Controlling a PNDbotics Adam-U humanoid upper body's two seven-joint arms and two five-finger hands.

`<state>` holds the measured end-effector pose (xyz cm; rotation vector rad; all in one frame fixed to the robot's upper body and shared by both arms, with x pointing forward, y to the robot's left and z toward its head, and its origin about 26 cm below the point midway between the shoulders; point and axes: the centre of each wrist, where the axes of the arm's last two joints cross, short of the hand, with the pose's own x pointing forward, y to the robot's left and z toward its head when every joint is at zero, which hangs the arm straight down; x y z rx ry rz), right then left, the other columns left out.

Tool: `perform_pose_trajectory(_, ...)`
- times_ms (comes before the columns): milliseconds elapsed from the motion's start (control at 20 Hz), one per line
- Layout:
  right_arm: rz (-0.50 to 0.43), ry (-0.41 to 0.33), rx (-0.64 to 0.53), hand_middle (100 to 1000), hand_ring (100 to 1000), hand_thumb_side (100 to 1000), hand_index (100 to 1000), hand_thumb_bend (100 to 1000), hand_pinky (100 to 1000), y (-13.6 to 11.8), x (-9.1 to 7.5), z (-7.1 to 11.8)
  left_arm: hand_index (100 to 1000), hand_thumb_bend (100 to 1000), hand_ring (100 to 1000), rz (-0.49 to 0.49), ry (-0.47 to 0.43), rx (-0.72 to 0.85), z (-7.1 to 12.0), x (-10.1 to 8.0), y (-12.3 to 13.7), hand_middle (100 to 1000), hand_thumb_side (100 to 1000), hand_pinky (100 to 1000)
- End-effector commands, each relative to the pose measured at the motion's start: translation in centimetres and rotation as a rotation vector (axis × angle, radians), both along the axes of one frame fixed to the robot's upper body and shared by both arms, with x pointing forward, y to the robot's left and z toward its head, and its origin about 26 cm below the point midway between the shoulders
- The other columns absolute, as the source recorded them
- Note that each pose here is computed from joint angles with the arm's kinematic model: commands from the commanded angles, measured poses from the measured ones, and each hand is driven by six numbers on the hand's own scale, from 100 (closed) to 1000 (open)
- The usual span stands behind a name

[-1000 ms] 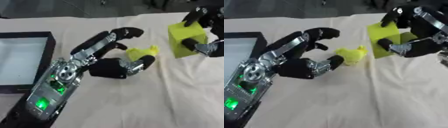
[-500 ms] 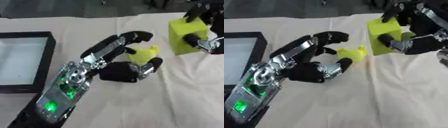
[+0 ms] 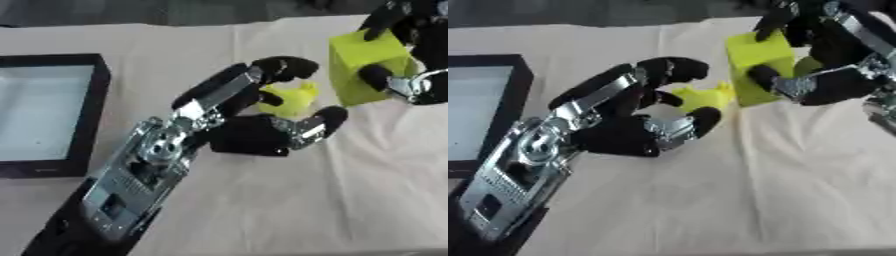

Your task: Pick up the objects with one hand, pass them to the other hand, and then place them into the box on the other side of the table.

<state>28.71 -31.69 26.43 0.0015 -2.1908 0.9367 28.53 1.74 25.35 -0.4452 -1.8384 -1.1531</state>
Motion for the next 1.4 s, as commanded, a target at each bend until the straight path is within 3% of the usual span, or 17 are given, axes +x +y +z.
perform_pose_trajectory(50, 0.012, -0.015, -0.018, 367, 216, 100, 549, 100, 479, -0.04, -0.24, 0.84, 889, 396, 999, -0.024, -0.022, -0.026, 0.89, -0.65, -0.34, 867, 484, 879)
perform_pose_trajectory(850, 0.040, 0.092, 0.067, 345, 188, 100, 532, 100, 470, 0.39, -0.21, 0.24, 909, 372, 1000, 0.010, 0.001, -0.030, 0.96, -0.68, -1.33, 873, 482, 883)
perform_pose_trajectory(1400, 0.051, 0.098, 0.085, 343, 184, 100, 529, 100, 468, 0.18, -0.24, 0.52, 914, 414, 1000, 0.216, 0.004, -0.026, 1.02, -1.32, -1.18, 876, 458, 900)
